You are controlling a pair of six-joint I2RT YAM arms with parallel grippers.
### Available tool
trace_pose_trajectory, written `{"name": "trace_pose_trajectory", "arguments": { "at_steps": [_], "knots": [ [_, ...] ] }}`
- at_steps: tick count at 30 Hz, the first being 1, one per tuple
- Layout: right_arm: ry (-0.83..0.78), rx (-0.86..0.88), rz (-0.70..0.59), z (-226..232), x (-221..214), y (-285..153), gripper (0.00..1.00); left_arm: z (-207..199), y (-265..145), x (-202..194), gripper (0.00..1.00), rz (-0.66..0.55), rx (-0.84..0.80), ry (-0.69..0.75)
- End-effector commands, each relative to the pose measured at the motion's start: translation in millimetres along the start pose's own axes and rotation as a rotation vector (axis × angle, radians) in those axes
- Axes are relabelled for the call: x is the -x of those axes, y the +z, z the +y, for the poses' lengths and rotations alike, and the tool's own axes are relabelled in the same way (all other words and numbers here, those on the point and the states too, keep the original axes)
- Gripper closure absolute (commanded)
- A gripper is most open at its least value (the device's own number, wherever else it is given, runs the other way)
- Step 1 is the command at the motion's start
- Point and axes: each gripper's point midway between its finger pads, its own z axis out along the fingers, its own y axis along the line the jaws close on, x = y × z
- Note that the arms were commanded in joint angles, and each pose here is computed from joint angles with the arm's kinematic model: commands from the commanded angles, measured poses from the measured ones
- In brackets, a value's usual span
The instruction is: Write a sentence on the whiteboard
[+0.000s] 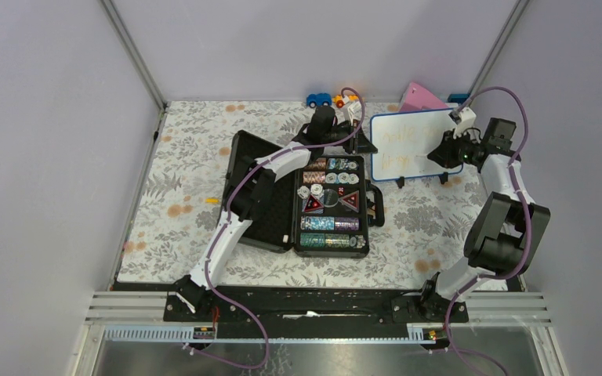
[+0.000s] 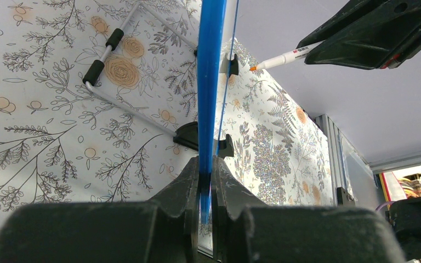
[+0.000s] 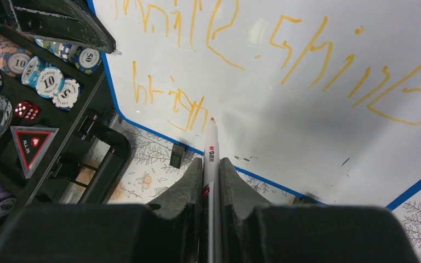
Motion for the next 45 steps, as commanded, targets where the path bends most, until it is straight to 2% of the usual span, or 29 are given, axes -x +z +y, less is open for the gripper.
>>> {"name": "trace_pose_trajectory", "arguments": {
  "at_steps": [1, 18, 34, 40, 45],
  "knots": [
    [-0.025, 0.01, -0.026, -4, 11, 6, 1.0, -17, -17, 34, 1.0, -0.037, -0.006, 0.035],
    [-0.03, -0.018, -0.007, -12, 11, 26, 1.0, -16, -18, 33, 1.0, -0.035, -0.009, 0.032],
    [-0.037, -0.091, 0.001, -35, 8, 11, 1.0, -14, -19, 31, 1.0, -0.035, -0.005, 0.028],
    [-0.041, -0.098, 0.002, -35, 7, 8, 1.0, -14, -19, 33, 1.0, -0.037, -0.003, 0.03],
    [-0.047, -0.016, -0.03, -14, 18, 3, 1.0, -15, -19, 33, 1.0, -0.036, -0.004, 0.031]
  ]
}}
